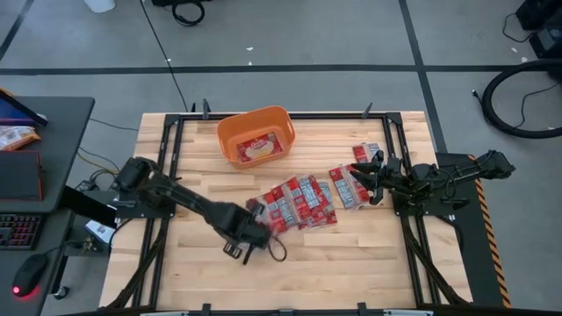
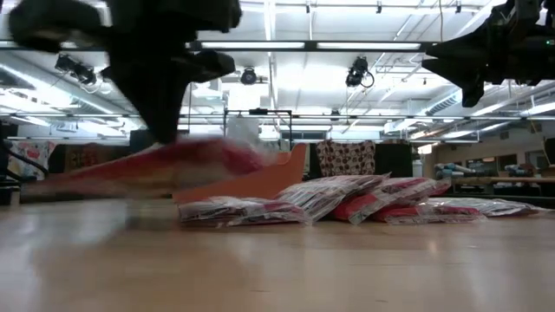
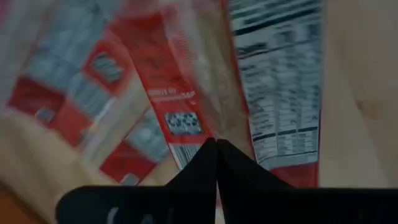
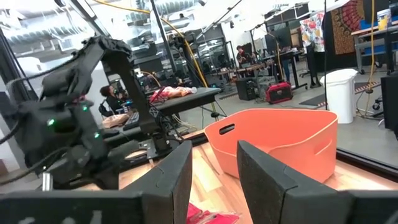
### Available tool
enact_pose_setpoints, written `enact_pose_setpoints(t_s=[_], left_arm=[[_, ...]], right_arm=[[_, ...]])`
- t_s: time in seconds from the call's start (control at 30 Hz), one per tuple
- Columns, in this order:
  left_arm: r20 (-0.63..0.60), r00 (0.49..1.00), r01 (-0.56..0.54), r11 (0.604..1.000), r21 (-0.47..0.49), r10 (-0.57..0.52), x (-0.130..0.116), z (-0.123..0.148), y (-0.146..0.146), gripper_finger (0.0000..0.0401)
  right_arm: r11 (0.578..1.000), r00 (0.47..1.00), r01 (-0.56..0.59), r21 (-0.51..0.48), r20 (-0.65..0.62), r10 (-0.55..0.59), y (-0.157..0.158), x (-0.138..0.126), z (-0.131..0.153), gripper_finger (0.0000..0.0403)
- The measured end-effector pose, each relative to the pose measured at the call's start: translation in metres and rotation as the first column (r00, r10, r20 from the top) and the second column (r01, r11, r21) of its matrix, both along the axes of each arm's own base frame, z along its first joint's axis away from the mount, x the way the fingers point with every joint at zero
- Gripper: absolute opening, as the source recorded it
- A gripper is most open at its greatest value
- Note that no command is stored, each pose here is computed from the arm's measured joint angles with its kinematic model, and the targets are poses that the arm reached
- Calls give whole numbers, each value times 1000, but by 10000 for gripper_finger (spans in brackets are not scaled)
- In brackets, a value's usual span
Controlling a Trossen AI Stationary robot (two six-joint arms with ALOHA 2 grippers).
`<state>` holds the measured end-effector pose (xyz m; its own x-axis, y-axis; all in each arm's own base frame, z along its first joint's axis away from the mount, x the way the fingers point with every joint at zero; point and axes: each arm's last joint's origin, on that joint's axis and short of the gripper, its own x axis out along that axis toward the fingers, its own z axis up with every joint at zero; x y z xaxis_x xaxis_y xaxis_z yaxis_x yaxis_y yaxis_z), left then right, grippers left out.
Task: Sort popcorn bags into baskets
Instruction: Put the red popcorn bag into the orange bin
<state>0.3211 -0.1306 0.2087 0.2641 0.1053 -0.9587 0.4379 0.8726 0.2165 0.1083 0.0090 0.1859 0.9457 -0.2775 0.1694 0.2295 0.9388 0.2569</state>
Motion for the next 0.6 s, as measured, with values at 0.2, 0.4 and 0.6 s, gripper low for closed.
enact_pose_setpoints(t_s=[0.2, 0.4, 0.6], left_arm=[[84, 989, -124, 992, -10, 124, 6, 33, 19, 2], [166, 958, -247, 966, 71, 233, 18, 57, 50, 2], [202, 914, -377, 919, 112, 351, 27, 64, 97, 1]], right_arm=[[1000, 1000, 0, 0, -1, 0, 0, 0, 0, 132], [1000, 1000, 0, 0, -1, 0, 0, 0, 0, 132], [1000, 1000, 0, 0, 0, 0, 0, 0, 0, 132]])
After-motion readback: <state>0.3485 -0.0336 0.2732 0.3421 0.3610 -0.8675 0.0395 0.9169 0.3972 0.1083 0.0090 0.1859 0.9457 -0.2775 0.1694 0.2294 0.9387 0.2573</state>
